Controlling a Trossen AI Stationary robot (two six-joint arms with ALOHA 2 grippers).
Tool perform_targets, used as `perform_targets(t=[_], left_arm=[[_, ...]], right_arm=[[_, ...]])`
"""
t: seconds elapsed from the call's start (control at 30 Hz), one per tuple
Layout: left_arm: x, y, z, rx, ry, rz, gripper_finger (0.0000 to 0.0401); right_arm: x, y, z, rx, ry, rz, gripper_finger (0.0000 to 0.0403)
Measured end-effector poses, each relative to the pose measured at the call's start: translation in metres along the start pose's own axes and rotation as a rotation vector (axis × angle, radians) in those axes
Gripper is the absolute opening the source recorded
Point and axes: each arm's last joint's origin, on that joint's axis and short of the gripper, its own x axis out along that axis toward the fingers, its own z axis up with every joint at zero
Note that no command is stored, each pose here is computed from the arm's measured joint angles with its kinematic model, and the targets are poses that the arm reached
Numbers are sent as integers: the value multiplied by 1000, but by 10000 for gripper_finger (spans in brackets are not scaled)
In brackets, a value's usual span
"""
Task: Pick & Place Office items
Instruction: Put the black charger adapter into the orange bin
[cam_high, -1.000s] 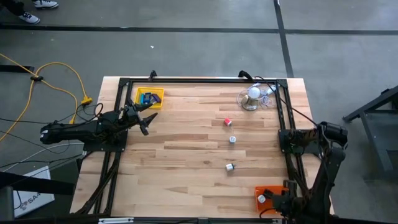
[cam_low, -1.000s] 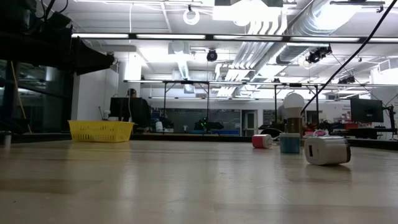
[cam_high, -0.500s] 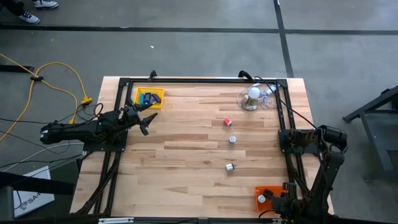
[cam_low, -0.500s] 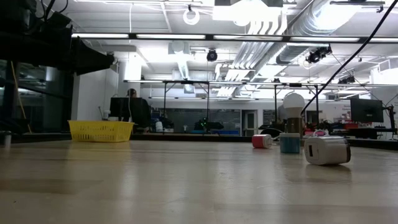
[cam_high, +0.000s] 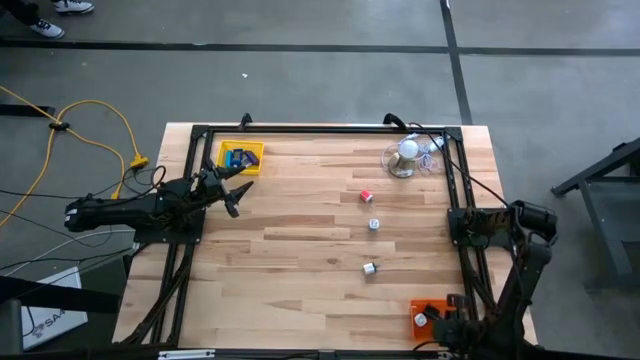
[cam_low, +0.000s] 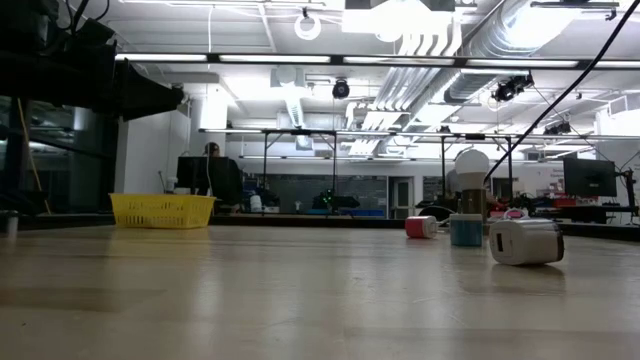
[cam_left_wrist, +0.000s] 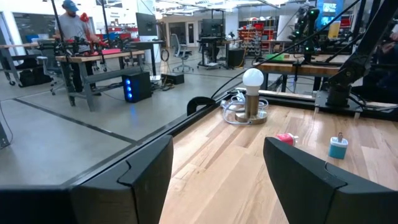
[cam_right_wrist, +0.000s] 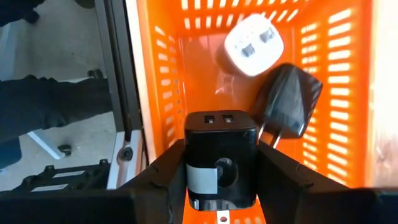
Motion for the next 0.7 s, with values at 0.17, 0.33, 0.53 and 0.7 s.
perform_targets(t=[0.17, 0.33, 0.53, 0.7], left_arm=[[0, 0, 0, 0, 0, 0, 243], [0, 0, 0, 0, 0, 0, 243], [0, 0, 0, 0, 1, 0, 243], [0, 0, 0, 0, 0, 0, 243]], right_arm=[[2, -2, 8, -30, -1, -5, 139], [3, -3, 14, -35, 1, -8, 139], [3, -3, 14, -34, 2, -5, 139], [3, -2, 14, -32, -1, 5, 139]])
